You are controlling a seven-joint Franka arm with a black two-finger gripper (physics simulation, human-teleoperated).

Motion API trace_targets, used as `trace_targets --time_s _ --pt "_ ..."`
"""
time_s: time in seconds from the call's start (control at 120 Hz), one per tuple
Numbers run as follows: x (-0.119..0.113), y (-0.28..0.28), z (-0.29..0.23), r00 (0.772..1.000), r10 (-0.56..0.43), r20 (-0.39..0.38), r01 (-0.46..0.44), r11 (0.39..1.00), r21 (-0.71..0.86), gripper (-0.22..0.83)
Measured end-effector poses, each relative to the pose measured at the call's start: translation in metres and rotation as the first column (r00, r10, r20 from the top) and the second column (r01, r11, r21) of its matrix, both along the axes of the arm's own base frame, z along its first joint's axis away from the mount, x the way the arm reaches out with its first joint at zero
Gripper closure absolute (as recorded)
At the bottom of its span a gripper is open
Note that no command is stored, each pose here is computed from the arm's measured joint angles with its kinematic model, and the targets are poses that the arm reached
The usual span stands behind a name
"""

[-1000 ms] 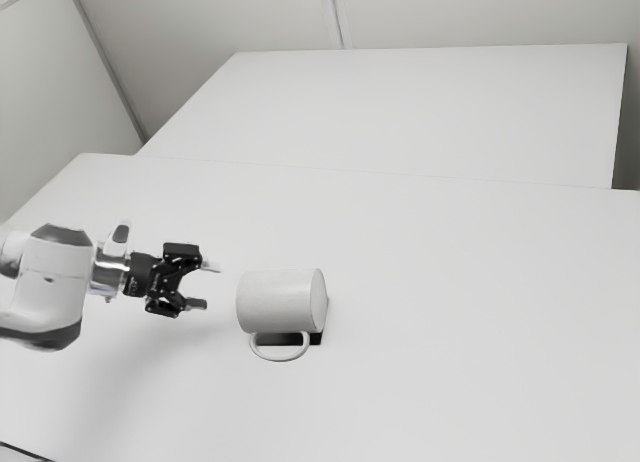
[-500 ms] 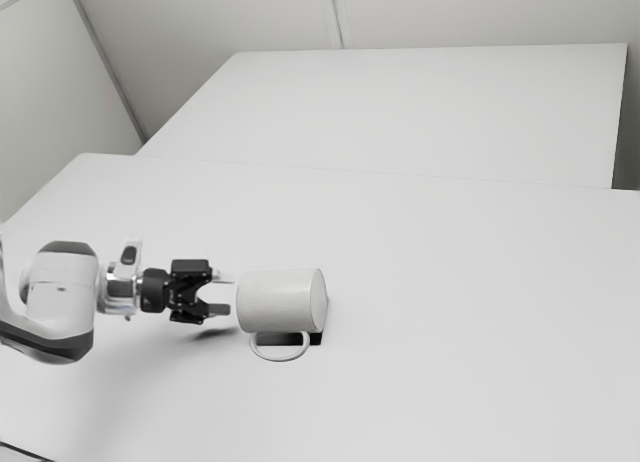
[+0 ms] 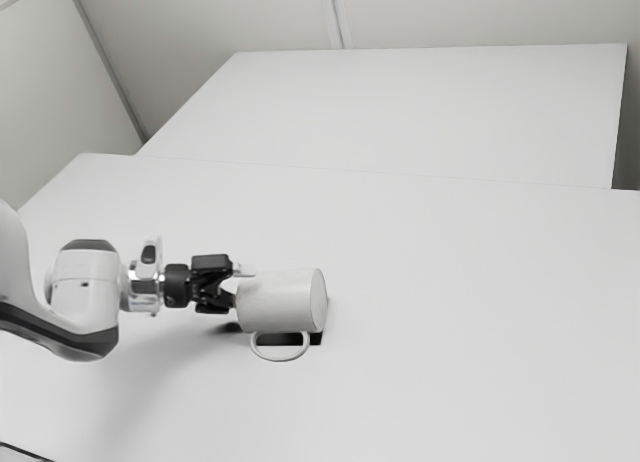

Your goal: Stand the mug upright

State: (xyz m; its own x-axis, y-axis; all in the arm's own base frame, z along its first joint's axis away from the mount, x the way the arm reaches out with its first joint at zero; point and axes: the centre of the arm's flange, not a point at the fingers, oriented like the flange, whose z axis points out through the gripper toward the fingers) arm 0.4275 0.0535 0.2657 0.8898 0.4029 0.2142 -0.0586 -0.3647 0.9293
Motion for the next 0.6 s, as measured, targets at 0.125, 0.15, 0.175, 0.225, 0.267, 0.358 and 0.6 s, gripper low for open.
trace_targets --time_s 0.125,0.15,0.175,0.225,0.267,0.358,0.6 --pt "0.003 -0.012 -0.002 1.000 -0.008 0.010 0.008 1.000 -0.005 0.04" --pt "0.004 -0.015 -0.002 1.000 -0.011 0.011 0.011 1.000 -0.006 0.09" --pt "0.004 -0.018 -0.003 1.000 -0.016 0.013 0.016 1.000 -0.007 0.15" --pt "0.005 -0.025 -0.003 1.000 -0.027 0.014 0.027 1.000 -0.008 0.29" --pt "0.005 -0.031 -0.003 0.999 -0.038 0.014 0.038 0.999 -0.009 0.39" --pt "0.006 -0.041 -0.004 0.998 -0.059 0.015 0.059 0.998 -0.009 0.55" --pt "0.031 -0.041 0.025 0.994 -0.067 0.088 0.066 0.998 0.006 0.72"
